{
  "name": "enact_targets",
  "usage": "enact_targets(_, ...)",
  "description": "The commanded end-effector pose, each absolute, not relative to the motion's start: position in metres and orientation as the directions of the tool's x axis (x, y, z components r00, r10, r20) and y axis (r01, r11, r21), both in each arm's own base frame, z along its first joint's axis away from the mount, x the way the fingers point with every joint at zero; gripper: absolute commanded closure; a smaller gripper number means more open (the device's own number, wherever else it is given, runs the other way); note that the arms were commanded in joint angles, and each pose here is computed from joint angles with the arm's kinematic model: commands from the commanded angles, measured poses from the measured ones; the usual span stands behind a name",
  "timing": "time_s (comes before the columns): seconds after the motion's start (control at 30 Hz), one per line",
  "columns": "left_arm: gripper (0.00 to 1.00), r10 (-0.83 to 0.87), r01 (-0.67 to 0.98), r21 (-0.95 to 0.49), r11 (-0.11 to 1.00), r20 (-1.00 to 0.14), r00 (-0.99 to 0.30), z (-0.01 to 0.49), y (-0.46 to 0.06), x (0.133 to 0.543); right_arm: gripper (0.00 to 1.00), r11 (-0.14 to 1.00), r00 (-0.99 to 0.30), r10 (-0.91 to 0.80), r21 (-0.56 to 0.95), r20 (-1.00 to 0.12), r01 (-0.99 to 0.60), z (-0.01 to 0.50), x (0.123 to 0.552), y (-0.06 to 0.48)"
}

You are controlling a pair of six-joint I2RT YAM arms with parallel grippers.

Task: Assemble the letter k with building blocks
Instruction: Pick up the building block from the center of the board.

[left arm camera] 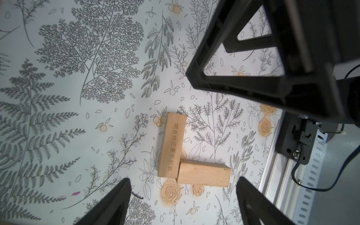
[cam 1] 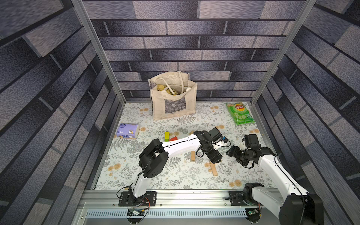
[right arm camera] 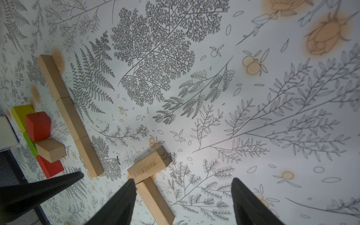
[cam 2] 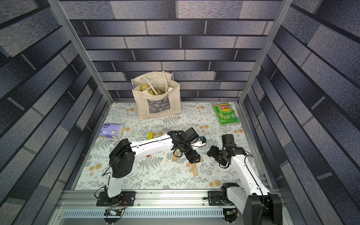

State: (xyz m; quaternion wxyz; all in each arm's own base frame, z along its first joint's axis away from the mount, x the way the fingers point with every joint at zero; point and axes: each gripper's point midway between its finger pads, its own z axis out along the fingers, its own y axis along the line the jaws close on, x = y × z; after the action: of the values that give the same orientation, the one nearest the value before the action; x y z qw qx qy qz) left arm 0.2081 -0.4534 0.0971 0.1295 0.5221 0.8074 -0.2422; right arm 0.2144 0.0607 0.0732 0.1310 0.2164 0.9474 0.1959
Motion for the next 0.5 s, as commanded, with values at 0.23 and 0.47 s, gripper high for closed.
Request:
enact_targets(0.23,0.25,0.802,0.92,-0.21,0.331,-0.45,-0.392,0.079,-0.467,0.21,0.24,0.819,-0.863,0.487,0.413,-0.135,0.397,0.078,0.218,0.05)
enact_targets(0.47,0.3,0.813,0.918,-0.222,0.328,-0.43,-0.394,0.065,-0.473,0.211,0.24,0.801,-0.846,0.52,0.408,-0.114,0.438,0.071,0.21,0.047)
